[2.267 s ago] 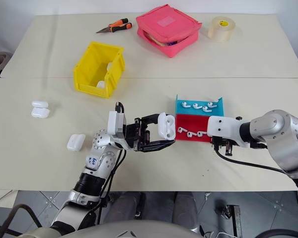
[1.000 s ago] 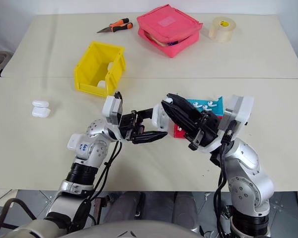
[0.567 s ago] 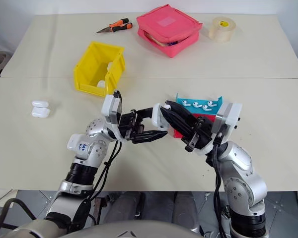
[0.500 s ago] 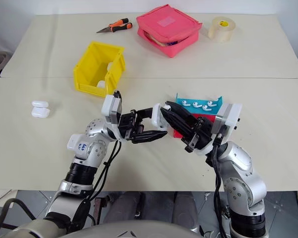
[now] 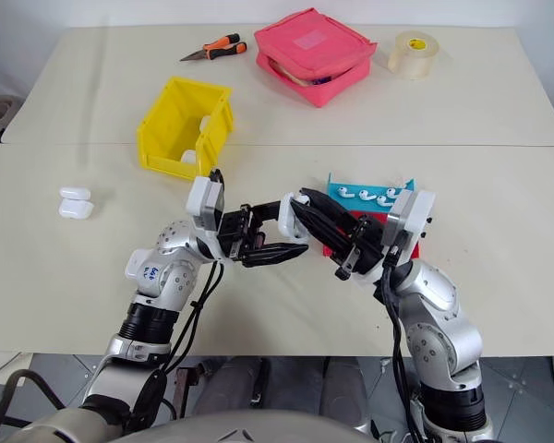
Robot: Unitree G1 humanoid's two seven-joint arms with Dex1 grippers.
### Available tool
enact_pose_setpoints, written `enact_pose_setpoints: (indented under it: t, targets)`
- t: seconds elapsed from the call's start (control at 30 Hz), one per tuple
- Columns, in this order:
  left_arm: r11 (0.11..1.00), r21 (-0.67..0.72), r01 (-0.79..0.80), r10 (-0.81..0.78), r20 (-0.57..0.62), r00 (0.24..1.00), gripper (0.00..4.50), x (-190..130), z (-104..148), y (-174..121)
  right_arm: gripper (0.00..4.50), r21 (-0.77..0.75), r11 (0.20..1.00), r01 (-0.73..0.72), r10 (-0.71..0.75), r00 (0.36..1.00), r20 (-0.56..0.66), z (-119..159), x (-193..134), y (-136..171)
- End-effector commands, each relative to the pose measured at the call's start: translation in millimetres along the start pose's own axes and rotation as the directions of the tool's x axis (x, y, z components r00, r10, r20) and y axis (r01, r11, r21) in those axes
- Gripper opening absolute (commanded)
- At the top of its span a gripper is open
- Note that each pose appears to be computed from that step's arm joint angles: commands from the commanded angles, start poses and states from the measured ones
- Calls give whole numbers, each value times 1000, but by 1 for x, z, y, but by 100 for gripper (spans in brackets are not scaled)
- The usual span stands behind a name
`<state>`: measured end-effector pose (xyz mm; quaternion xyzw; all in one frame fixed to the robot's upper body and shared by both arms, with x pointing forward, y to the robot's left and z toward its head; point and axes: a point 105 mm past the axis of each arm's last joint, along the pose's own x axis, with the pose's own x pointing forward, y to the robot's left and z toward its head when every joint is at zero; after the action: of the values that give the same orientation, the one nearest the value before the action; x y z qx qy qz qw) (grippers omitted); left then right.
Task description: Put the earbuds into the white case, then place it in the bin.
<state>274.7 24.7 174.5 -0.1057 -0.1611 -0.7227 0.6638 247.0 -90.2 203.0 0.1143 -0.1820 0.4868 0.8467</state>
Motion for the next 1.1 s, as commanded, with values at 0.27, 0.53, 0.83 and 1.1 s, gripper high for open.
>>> enact_pose_setpoints:
  t: [0.27, 0.53, 0.83, 1.1]
  targets:
    - [996, 75, 37, -41, 52, 998, 286, 12, 15, -1, 287, 5, 999, -32, 33, 996, -79, 4, -9, -4]
    - [996, 84, -1, -1, 25, 1000, 286, -1, 9, 2, 447, -121, 992, 33, -52, 986, -160, 37, -47, -23]
    - [987, 133, -93, 94, 2, 996, 286, -23, 6, 9, 447, -311, 944, 111, -247, 860, -446, 38, -143, -53]
    - [979, 149, -141, 146, -24, 989, 286, -39, 2, 5, 447, -388, 916, 102, -302, 810, -502, 31, -162, -85]
